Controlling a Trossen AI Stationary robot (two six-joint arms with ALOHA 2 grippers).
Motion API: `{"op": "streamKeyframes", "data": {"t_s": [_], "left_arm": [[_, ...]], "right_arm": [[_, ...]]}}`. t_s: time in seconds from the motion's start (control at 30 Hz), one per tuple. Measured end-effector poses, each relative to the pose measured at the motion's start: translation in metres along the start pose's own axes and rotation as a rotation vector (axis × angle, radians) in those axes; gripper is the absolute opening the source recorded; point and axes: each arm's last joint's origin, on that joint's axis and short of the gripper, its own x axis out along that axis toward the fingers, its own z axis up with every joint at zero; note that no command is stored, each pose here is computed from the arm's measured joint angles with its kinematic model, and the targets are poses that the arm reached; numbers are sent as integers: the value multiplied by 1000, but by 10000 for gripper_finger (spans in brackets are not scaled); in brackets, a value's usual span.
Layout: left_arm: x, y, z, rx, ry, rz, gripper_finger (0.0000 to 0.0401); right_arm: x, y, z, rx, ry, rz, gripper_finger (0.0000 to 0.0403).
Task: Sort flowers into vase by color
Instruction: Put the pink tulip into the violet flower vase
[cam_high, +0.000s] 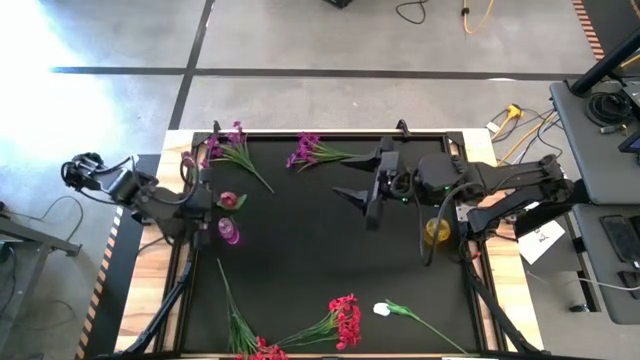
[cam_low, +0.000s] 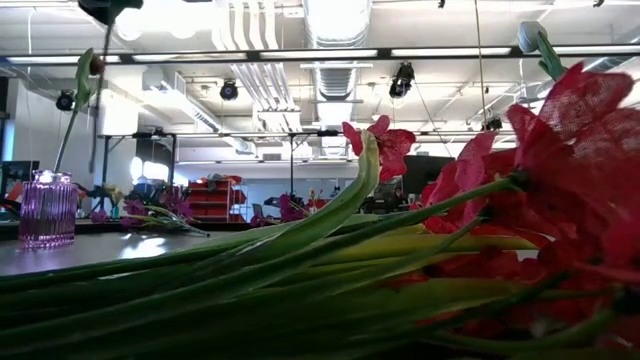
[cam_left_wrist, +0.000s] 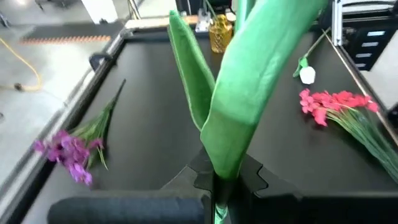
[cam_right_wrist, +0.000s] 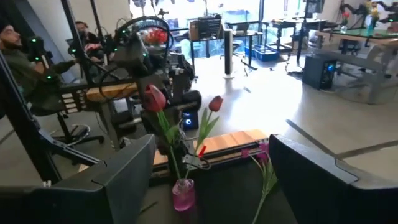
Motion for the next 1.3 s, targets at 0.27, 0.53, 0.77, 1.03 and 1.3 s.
{"op": "streamKeyframes", "data": {"t_s": [0.27, 0.53, 0.77, 1.03, 1.3], "left_arm": [[-12, 6, 5, 9, 135, 23, 0], [-4, 4, -3, -30, 145, 69, 0], [-4, 3, 2, -31, 81, 68, 0], [-9, 6, 0, -26, 123, 61, 0], [-18, 9, 0, -80, 143, -2, 0]], "right_arm": [[-5, -3, 3, 0, -7, -37, 306], [-4, -3, 2, 2, -4, -44, 306], [-4, -3, 2, 12, -3, -45, 305], [-4, -3, 2, 11, -3, -46, 297], [-4, -3, 2, 10, -1, -46, 297]]}}
